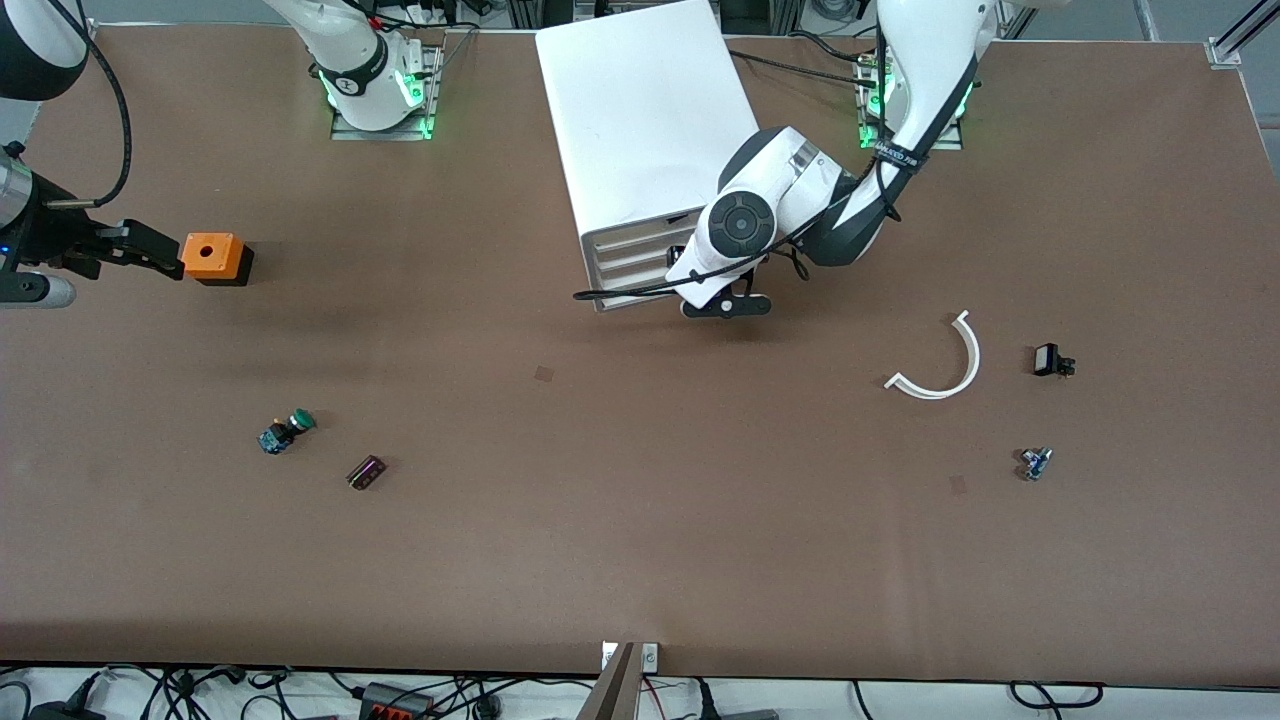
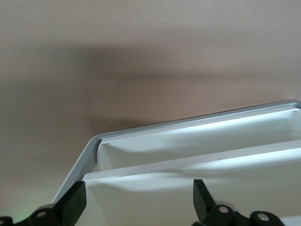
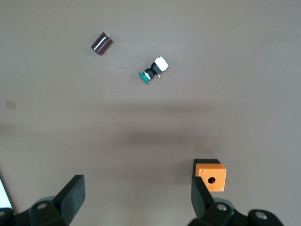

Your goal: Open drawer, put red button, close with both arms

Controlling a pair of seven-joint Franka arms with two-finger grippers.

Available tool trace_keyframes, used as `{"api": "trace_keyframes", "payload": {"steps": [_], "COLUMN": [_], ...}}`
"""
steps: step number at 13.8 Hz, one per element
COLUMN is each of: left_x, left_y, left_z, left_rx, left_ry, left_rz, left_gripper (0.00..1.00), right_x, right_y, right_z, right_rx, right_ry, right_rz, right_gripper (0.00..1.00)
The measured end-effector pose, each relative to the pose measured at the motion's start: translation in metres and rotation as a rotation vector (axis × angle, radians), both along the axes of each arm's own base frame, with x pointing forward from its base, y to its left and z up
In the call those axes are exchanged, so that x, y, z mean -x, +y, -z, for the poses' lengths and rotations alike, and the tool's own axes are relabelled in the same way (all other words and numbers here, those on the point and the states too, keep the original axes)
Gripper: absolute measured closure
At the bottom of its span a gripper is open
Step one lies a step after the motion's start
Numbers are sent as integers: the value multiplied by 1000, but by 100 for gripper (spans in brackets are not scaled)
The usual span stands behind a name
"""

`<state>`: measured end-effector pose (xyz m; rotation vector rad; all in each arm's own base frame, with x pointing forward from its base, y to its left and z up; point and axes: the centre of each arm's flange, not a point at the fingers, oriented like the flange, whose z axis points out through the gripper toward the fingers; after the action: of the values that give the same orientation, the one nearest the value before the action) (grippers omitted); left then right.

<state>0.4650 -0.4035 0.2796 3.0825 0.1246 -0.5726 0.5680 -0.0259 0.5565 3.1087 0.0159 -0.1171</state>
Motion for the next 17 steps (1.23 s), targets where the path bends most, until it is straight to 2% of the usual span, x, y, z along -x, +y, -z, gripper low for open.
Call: {"api": "trace_keyframes", "payload": {"steps": [3, 5, 7, 9, 12, 17], "left_x": [-45, -80, -110, -131, -155, -176], "left_y": [36, 82, 128, 167, 228, 309], "left_z": [-42, -79, -113, -134, -153, -189], "left_rx": [-4, -18, -13, -15, -23, 34], "left_ry": [11, 42, 34, -1, -49, -83], "left_rz": [-67, -128, -144, -70, 107, 252], "left_gripper": [0, 0, 0, 0, 0, 0], "right_x": [1, 0, 0, 0, 0, -1], "right_y": [-1, -1, -1, -1, -1, -1], "right_z": [0, 0, 0, 0, -1, -1], "right_rx": [0, 0, 0, 0, 0, 1], "right_ry": [4, 3, 2, 1, -5, -10], "right_rz": [2, 2, 2, 2, 1, 1], "right_gripper": [0, 0, 0, 0, 0, 0]}}
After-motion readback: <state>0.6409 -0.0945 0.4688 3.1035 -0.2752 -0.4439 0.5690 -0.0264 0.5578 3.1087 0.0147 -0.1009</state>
